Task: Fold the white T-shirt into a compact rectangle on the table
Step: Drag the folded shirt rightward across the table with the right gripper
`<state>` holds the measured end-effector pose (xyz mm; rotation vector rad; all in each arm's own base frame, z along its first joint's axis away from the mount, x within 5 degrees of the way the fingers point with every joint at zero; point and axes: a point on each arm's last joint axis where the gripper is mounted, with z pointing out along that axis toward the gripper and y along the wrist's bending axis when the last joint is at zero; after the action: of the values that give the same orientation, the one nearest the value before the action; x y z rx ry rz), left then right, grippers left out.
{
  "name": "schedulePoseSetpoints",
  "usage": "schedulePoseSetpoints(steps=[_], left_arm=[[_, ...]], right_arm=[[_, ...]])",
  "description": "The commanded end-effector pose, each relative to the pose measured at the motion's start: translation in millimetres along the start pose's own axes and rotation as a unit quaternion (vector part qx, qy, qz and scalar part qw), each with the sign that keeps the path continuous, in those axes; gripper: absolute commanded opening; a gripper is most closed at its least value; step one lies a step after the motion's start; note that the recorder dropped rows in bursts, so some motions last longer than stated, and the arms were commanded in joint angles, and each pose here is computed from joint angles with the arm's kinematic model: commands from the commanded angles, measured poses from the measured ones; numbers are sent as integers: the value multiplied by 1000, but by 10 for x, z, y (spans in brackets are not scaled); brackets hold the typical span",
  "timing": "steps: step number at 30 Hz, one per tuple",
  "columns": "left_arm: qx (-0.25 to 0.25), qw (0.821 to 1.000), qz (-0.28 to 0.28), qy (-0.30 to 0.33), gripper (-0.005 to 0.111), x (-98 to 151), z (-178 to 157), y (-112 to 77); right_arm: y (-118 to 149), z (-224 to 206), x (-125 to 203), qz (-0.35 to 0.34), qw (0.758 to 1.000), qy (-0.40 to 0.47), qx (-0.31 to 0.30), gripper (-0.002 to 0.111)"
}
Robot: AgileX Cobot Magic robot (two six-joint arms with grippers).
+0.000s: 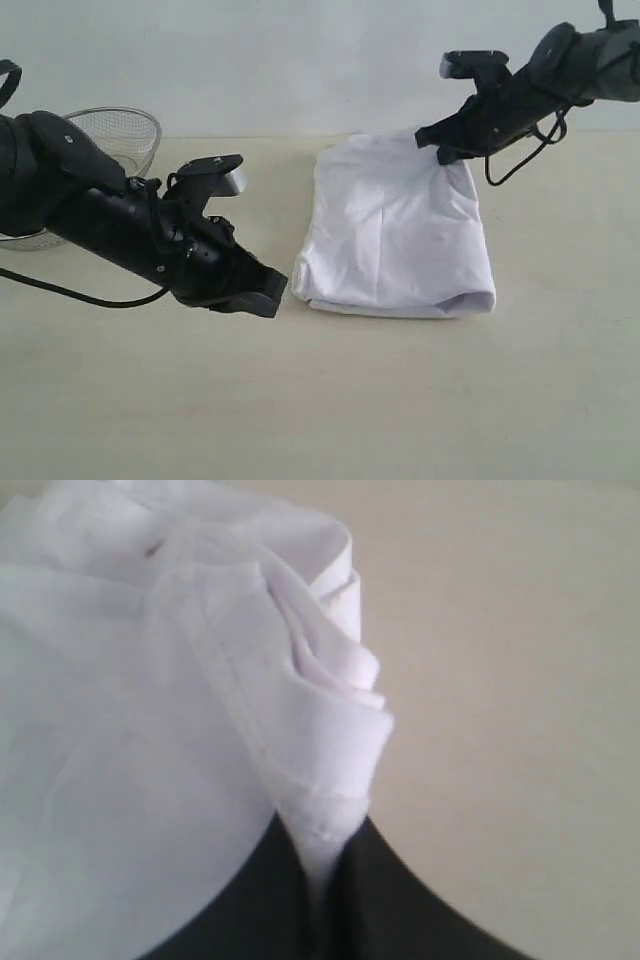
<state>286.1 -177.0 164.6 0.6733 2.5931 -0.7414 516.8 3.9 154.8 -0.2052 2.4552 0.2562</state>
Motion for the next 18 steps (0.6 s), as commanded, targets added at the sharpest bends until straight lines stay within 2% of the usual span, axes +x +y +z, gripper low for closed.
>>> schedulePoseSetpoints(steps=[1,7,18], left_arm=[[-13,1000,-3,-15,5,-34,-25,5],[-12,1000,-4,-15,5,-34,-25,4],[-12,1000,-8,-15,5,-35,-25,5]], right_arm=[[-180,-149,-215,-8,999,-35,20,0],[-307,-27,-239,-36,999,4,21,0],[-488,244,-315,-26,998,-25,42,0]])
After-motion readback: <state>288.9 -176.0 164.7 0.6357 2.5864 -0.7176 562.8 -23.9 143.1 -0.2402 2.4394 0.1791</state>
